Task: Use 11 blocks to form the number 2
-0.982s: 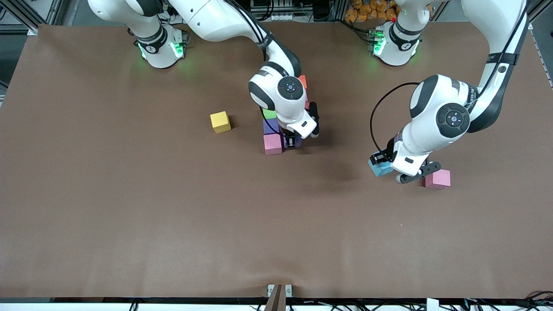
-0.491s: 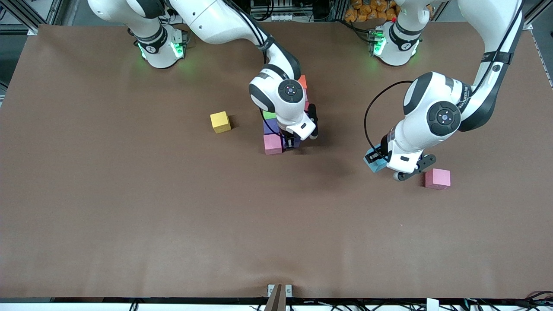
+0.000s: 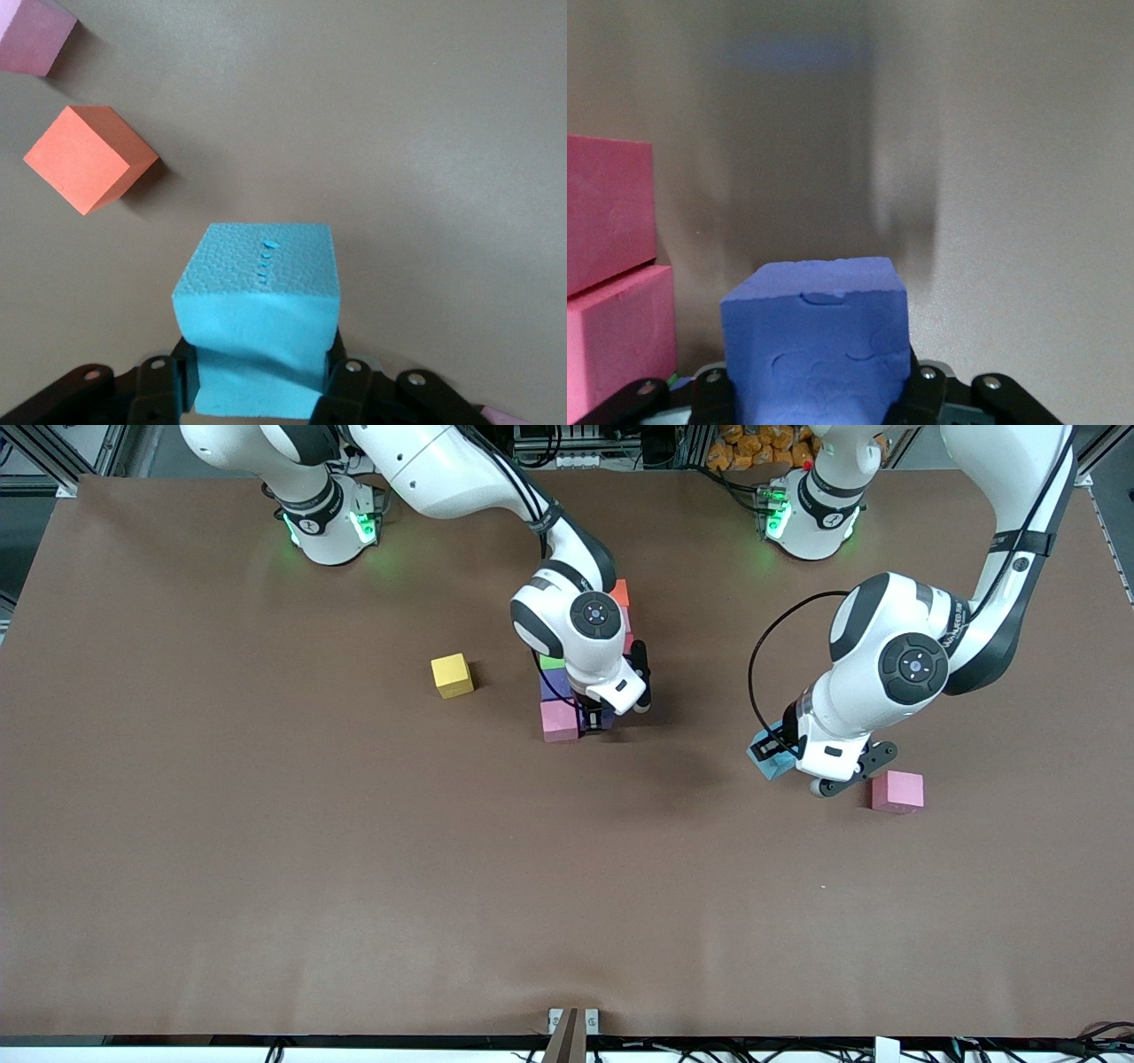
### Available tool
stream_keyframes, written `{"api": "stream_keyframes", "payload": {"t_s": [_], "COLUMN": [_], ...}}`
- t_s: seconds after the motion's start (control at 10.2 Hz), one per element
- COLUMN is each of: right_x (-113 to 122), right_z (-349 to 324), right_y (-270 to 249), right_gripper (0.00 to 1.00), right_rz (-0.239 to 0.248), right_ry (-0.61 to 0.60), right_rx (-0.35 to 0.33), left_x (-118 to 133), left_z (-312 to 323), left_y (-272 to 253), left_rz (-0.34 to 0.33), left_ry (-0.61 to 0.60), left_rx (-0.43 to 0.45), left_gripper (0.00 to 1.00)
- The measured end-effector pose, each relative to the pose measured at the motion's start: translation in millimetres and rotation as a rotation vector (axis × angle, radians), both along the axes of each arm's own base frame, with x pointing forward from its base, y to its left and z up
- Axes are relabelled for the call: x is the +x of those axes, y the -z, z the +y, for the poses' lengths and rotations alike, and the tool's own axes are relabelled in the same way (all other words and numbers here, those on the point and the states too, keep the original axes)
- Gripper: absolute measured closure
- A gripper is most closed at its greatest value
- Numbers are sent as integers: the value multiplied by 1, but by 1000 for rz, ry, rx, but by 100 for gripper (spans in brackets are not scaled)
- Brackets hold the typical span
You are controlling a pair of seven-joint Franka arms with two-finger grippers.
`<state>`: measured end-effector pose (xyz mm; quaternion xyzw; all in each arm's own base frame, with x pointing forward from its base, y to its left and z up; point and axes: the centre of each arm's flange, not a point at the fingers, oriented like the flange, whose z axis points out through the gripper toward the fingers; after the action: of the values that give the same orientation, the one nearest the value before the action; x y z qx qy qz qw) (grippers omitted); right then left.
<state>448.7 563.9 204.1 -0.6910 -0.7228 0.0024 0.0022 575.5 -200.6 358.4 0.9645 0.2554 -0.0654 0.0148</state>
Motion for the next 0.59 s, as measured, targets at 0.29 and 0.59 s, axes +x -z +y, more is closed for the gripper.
{"api": "stream_keyframes", "payload": {"t_s": [0.29, 0.59], "right_x": [2, 3], "right_z": [-1, -2], "right_y": [6, 7], "right_gripper": [42, 42], "right_rz": [-10, -11], "right_ry": [2, 2], "right_rx": [7, 5], "left_x": [0, 1], "left_z": [1, 1], "left_y": [0, -1], "left_rz": [-1, -1], "left_ry": [-2, -3], "left_rx": [0, 0], "left_gripper": [46, 46]}}
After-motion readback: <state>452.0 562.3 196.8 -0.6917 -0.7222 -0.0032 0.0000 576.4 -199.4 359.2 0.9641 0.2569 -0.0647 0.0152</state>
